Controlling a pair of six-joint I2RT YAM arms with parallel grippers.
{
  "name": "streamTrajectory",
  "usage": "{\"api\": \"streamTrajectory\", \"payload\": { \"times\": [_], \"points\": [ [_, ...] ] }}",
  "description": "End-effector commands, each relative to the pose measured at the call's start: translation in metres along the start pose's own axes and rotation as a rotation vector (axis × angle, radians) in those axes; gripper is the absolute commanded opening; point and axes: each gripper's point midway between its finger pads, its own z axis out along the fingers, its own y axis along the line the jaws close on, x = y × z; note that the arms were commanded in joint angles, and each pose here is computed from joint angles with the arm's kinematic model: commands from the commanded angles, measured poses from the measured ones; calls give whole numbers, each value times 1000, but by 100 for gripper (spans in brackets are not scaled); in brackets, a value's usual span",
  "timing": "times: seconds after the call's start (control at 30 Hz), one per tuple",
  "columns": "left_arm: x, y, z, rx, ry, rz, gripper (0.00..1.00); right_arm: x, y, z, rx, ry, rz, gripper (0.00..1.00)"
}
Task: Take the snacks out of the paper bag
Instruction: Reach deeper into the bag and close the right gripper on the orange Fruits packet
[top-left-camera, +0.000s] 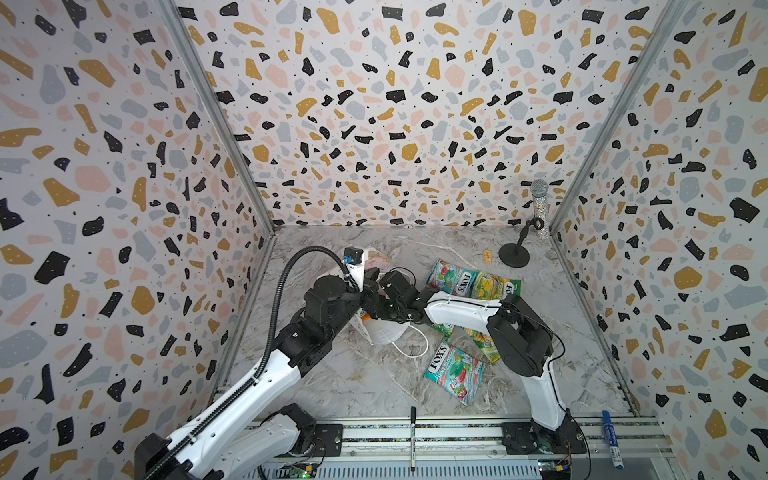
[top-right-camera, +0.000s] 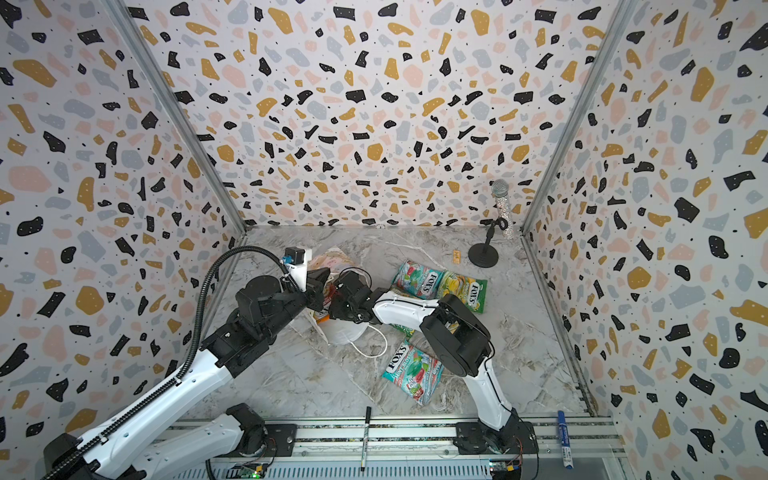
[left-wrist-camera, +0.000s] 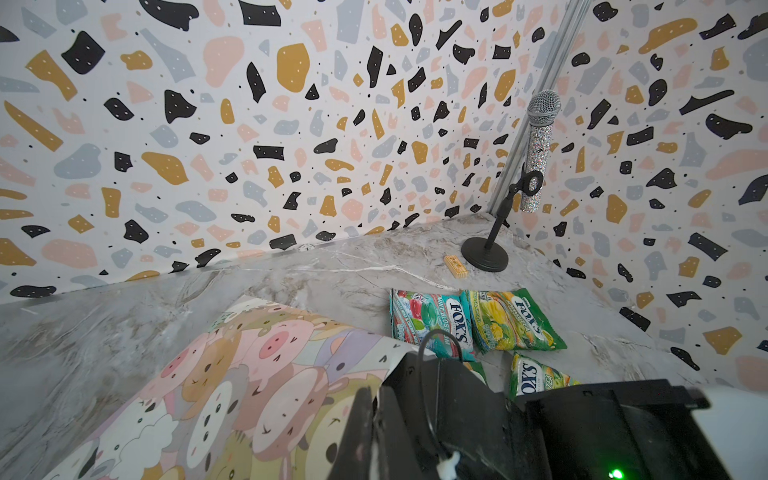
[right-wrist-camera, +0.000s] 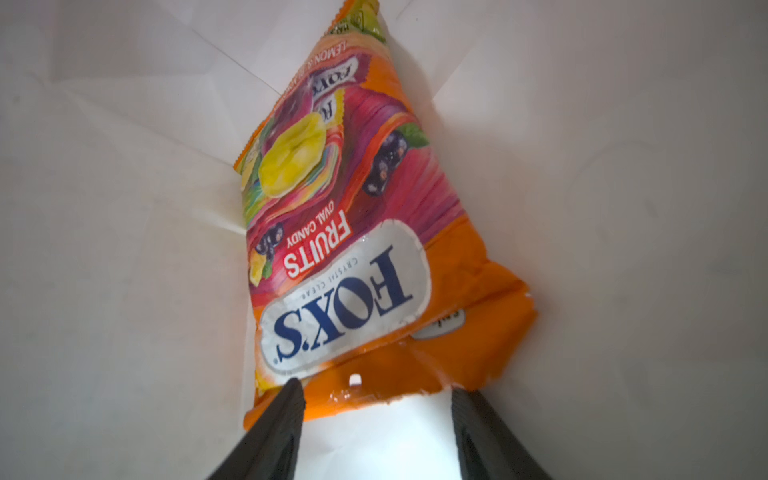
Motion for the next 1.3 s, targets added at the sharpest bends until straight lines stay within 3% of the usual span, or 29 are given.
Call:
{"api": "streamTrajectory", "payload": {
  "times": [0.0,0.2,0.5,0.77,0.87,1.03,1.27],
  "points": [
    [-20,-6,-5,34,-81,-10,0,-13,8,5,-7,-40,47,59],
    [-19,-8,-6,43,-82,-10,0,-21,14,17,-21,-60,80,58],
    [-20,-6,-7,30,-82,-4,0,-37,31,10,-131,-171,136,34],
    [-22,-5,-9,24,-83,5,0,-44,41,11,-209,-212,160,30],
    [-22,-3,-9,15,-81,7,0,-47,50,11,-258,-225,141,24],
    [-20,8,-10,-47,-78,8,0,-51,60,0,-296,-248,80,0],
    [-14,30,-7,-178,-51,10,0,-45,72,-30,-347,-240,-24,0]
  ]
}}
